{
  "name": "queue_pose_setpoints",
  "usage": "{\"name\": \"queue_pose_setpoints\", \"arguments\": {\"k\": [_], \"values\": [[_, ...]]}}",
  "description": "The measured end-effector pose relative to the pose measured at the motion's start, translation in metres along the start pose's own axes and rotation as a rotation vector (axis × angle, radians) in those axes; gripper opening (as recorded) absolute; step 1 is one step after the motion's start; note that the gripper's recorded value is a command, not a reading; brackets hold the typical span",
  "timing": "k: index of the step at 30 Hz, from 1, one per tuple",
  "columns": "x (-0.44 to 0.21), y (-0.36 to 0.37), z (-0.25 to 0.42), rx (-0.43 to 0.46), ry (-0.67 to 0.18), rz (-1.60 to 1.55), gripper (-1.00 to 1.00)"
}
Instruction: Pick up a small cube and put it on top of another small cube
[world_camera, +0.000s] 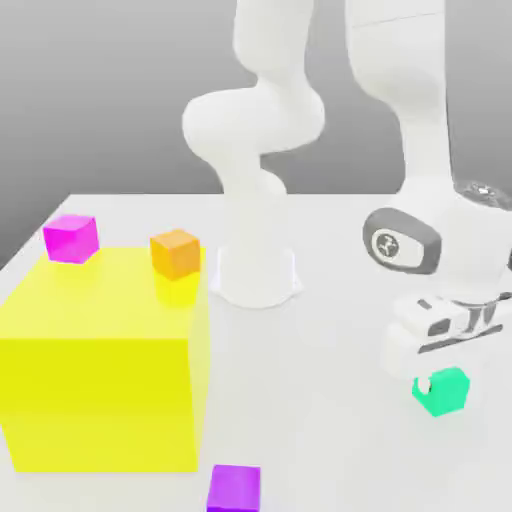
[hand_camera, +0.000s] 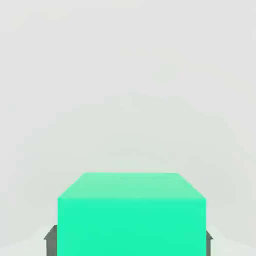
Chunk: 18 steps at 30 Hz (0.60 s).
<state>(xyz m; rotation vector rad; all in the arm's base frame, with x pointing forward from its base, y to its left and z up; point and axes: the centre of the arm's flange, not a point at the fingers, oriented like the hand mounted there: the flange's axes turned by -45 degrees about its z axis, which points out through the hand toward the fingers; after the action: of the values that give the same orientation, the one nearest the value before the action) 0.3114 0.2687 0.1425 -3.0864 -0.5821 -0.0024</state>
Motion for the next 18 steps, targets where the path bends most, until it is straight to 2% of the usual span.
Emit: {"name": "queue_pose_setpoints", "arguments": {"k": [6,12,18], "values": [[0.004,0.012,-0.060,-0.005,0.001,-0.008,-1.00],[0.018,0.098,-0.129,-0.022,0.005,-0.055,-1.00],[-0.001,0.186,-0.195,-0.029,0.001,-0.110,-1.00]]}}
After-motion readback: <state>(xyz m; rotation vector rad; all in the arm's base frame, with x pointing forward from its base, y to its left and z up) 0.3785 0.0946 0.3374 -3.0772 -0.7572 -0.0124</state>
